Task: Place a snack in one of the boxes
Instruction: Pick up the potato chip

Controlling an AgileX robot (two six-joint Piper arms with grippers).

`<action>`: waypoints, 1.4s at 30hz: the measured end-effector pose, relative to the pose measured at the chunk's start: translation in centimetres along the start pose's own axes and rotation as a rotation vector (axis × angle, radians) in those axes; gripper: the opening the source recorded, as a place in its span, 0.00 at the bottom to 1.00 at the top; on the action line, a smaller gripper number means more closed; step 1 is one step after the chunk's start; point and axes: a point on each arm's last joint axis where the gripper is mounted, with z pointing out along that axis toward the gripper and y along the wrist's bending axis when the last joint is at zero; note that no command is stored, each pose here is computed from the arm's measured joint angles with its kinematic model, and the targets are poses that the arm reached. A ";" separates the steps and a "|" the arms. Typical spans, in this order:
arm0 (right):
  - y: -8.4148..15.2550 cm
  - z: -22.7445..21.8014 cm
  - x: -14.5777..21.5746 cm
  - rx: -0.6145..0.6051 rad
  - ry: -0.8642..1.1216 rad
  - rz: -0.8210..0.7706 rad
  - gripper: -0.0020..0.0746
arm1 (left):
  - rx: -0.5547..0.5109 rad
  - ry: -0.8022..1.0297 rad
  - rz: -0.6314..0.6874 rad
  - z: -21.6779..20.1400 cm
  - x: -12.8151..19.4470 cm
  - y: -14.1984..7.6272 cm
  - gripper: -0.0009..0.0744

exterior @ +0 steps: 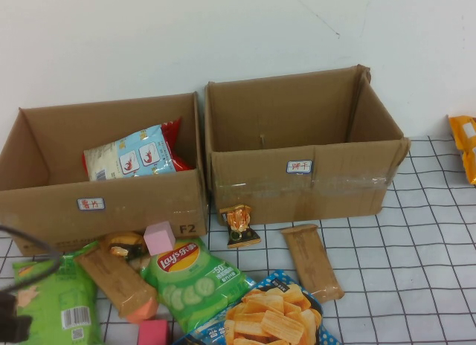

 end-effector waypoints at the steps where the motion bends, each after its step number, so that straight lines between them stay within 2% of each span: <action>1: 0.0 0.0 0.0 0.000 0.000 0.000 0.02 | 0.006 0.031 -0.004 0.7 -0.2 0.1 0.16; 5: 0.0 0.0 0.0 0.000 0.000 0.000 0.02 | 0.065 0.130 0.036 3.1 -0.7 -0.1 0.49; 7: 0.0 0.0 0.0 0.000 0.000 0.000 0.02 | 0.107 0.178 0.097 4.2 -0.7 -0.9 0.58; 10: 0.0 0.0 0.0 0.000 0.000 0.000 0.02 | 0.130 0.258 0.202 5.8 -0.5 -2.2 0.63; 17: 0.0 0.0 0.0 0.000 0.000 0.000 0.02 | 0.045 0.425 0.407 9.8 0.1 -4.2 0.66; 24: 0.0 0.0 0.0 0.000 0.000 0.000 0.02 | 0.007 0.481 0.665 13.0 0.6 -5.7 0.66; 32: 0.0 0.0 0.0 0.000 0.000 0.000 0.02 | -0.039 0.552 0.729 15.6 1.4 -5.6 0.66; 42: 0.0 0.0 0.0 0.000 0.000 0.000 0.02 | -0.092 0.490 0.884 18.0 1.0 -5.3 0.66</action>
